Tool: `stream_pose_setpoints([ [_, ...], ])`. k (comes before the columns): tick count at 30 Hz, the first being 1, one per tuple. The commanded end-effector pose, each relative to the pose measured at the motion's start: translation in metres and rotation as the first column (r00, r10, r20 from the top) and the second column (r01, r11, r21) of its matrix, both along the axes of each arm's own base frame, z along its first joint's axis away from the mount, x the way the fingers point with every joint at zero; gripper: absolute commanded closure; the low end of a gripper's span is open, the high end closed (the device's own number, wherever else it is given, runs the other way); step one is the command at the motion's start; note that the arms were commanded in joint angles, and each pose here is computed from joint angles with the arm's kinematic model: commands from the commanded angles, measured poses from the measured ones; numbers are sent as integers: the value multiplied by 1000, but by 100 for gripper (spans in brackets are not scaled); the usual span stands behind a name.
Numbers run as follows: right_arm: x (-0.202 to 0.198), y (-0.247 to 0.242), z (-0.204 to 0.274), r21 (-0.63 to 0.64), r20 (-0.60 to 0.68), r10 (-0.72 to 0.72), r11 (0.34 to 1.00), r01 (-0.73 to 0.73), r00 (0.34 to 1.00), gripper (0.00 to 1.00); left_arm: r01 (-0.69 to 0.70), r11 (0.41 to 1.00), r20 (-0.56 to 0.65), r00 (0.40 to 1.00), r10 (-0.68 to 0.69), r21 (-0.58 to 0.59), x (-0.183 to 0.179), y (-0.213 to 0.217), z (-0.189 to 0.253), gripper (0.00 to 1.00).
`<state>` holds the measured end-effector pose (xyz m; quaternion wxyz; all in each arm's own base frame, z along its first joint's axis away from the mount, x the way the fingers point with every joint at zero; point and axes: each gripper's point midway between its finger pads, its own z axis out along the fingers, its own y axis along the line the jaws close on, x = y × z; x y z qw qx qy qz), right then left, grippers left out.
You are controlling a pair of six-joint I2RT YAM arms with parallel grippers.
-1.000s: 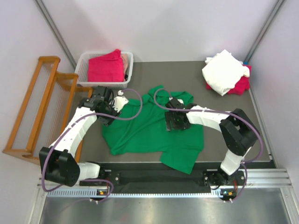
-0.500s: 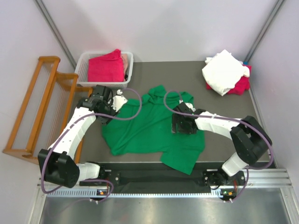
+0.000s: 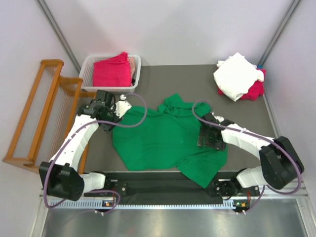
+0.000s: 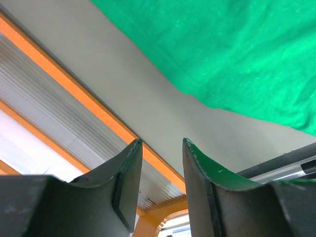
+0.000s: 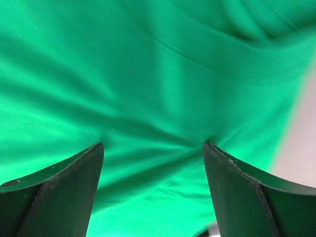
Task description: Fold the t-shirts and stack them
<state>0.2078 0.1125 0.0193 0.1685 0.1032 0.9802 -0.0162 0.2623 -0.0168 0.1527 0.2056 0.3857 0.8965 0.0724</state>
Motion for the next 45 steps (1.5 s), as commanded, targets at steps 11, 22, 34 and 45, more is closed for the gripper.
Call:
stream_pose_setpoints([
  [11, 24, 12, 53, 13, 81, 64, 998, -65, 995, 15, 9, 999, 27, 1000, -8, -41, 4, -1, 11, 57],
  [22, 146, 66, 84, -68, 220, 223, 975, -213, 950, 27, -152, 987, 97, 983, 157, -57, 85, -6, -25, 59],
  [34, 231, 97, 81, -1, 315, 202, 977, -213, 927, 29, -214, 973, 2, 977, 215, -89, 140, -22, -69, 61],
  [45, 306, 130, 95, 119, 418, 256, 936, -333, 872, 27, -297, 927, 4, 952, 306, -227, 180, -25, -67, 61],
])
